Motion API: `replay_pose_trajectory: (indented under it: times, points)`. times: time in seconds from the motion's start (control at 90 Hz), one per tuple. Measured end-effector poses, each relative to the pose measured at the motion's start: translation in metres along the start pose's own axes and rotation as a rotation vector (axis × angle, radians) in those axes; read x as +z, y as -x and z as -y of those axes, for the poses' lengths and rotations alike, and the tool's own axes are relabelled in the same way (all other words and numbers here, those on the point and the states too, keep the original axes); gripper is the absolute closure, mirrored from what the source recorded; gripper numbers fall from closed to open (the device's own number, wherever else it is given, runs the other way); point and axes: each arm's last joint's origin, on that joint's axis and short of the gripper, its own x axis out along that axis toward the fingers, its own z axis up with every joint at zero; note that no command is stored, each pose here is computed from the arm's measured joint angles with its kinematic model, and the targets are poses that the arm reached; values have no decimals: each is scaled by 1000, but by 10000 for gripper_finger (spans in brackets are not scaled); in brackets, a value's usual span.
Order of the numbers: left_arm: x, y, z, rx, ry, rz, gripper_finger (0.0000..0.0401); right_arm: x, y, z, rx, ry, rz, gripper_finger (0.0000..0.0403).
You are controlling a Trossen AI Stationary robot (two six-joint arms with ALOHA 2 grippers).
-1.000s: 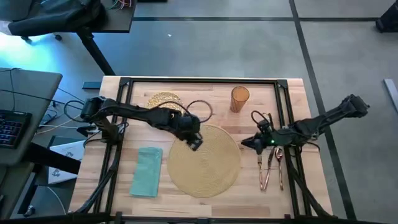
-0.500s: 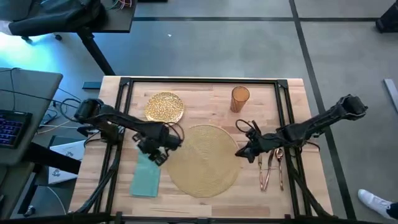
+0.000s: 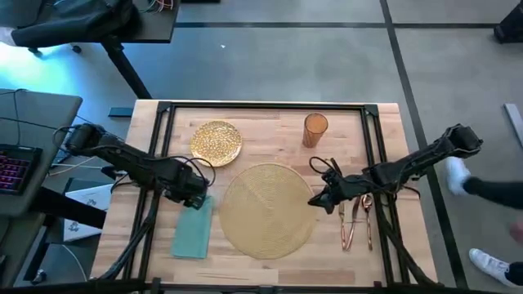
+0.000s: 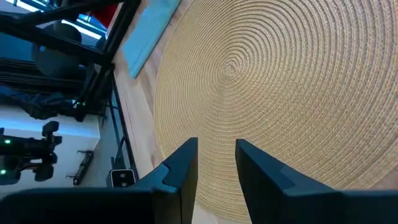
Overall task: Set table place
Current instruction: Fold the blue napkin
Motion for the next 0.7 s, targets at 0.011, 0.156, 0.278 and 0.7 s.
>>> replay_pose_trajectory:
  times: [0.011, 0.156, 0.278, 0.7]
  points:
    - [0, 0, 0, -4, -1, 5, 257, 0, 0, 0, 1, 0, 0, 311]
    - [2, 0, 6, -60, -8, 40, 296, 0, 0, 0, 4, -8, 1, 311]
    - [2, 0, 6, -56, -4, 53, 347, 0, 0, 0, 2, -18, 2, 311]
    - [-25, 105, 43, -286, -299, 125, 400, 1, 0, -2, 6, -18, 11, 311]
